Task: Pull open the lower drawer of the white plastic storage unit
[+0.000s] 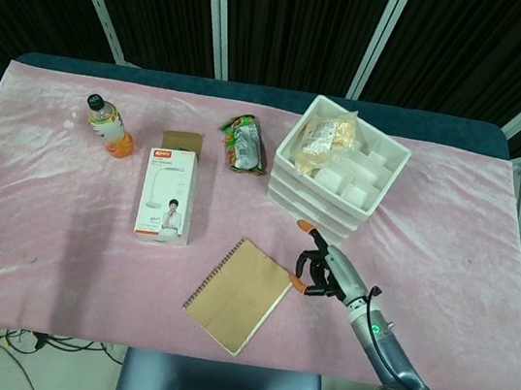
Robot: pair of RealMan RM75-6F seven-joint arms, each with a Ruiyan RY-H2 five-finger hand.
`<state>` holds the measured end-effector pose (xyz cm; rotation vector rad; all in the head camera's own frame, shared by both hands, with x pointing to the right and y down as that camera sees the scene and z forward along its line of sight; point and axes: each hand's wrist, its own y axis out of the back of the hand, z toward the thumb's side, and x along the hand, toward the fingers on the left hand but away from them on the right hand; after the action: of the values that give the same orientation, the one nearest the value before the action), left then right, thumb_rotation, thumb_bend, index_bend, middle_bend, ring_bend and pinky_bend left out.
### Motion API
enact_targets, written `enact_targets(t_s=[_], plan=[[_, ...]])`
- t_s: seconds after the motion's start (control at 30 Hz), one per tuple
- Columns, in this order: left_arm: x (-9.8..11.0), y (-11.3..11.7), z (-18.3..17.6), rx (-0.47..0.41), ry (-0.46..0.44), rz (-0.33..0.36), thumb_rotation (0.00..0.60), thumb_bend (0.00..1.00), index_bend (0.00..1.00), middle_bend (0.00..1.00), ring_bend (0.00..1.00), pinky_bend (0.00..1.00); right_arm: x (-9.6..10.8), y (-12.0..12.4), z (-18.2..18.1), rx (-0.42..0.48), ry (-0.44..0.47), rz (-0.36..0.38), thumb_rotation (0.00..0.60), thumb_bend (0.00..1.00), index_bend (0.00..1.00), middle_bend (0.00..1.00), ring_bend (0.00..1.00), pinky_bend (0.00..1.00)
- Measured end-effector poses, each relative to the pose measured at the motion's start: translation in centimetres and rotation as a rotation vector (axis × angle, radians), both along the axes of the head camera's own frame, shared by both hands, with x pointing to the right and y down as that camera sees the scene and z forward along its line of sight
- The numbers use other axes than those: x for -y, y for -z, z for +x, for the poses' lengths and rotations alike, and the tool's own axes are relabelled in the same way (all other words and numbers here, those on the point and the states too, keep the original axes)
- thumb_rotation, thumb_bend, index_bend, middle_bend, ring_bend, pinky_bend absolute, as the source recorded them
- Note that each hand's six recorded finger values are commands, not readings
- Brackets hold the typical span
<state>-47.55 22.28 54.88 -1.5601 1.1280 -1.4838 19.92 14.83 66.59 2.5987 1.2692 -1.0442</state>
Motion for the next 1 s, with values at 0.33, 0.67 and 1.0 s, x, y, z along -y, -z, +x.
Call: enact_targets(t_s=[0.33, 0.67, 1.0], plan=[[0.0, 0.0, 0.0, -0.001, 0.002, -0.003, 0.600, 0.33, 0.06, 0.06, 0.05, 0.18, 1.8, -2.4, -0.8, 0.022, -0.115, -0.015, 0.600, 0.28, 0.04, 0.63, 0.79, 0.81], [0.0, 0.1, -0.1, -0.004, 0.006, -0.001, 0.600, 0.34, 0.06, 0.06, 0.05, 0.18, 2.1, -2.9, -1.9, 0.071, -0.184, -0.003, 0.600, 0.30, 0.01, 0.63, 0.79, 0.81], [0.0, 0.1, -0.1, -0.007, 0.007, -0.001, 0.600, 0.34, 0.06, 0.06, 0.05, 0.18, 2.5, -3.8, -2.4, 0.070, -0.245, 0.024, 0.600, 0.33, 0.00, 0.62, 0.80, 0.81]])
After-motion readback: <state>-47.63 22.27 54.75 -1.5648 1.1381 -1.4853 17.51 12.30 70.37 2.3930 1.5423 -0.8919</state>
